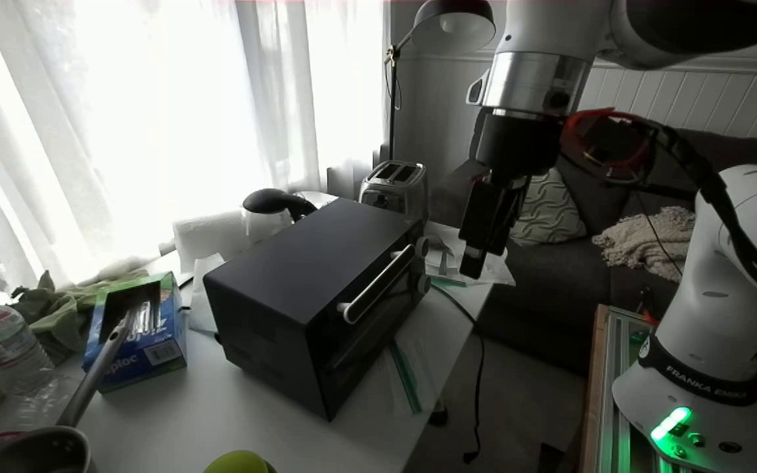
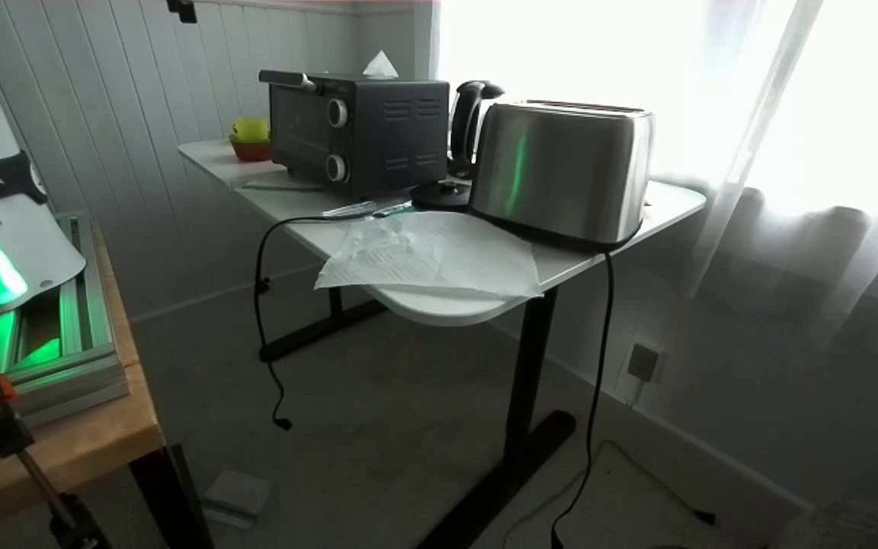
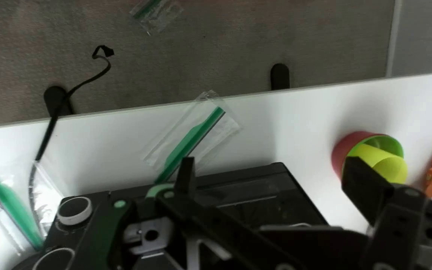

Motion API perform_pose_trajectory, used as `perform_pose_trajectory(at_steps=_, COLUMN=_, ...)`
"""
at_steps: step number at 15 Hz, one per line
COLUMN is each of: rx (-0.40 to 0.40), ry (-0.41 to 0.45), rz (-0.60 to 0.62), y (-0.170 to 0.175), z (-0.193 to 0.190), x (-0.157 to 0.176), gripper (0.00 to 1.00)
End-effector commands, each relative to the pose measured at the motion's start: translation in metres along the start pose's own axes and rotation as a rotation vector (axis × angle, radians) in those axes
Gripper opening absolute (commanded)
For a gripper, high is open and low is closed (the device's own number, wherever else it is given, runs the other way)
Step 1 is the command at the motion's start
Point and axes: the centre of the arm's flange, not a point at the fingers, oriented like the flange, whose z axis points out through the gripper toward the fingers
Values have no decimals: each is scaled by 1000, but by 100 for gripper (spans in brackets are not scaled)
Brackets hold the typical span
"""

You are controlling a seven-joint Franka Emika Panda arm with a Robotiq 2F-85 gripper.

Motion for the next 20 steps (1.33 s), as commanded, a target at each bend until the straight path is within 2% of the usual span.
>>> perform_pose_trajectory(at_steps=1, rx=36, ry=-15, rz=-61, y=-60, z=28, x=2, gripper=100)
perform_pose_trajectory(at_steps=8, rx=4, ry=62, rz=-135, y=-152, z=83, x=13, gripper=100)
perform_pose_trajectory(at_steps=12, rx=13, ry=65, rz=-270, y=-191, z=110, x=24, gripper=100)
perform_pose_trajectory(at_steps=15, rx=56, ry=85, rz=-446, y=-208, z=126, x=37, gripper=100)
perform_pose_trajectory(at_steps=16, rx=26, ry=81, rz=-355, y=-187, z=111, x=20, gripper=100)
perform_pose_trajectory(at_steps=20, rx=51, ry=72, rz=-418, y=-198, z=127, x=32, gripper=100)
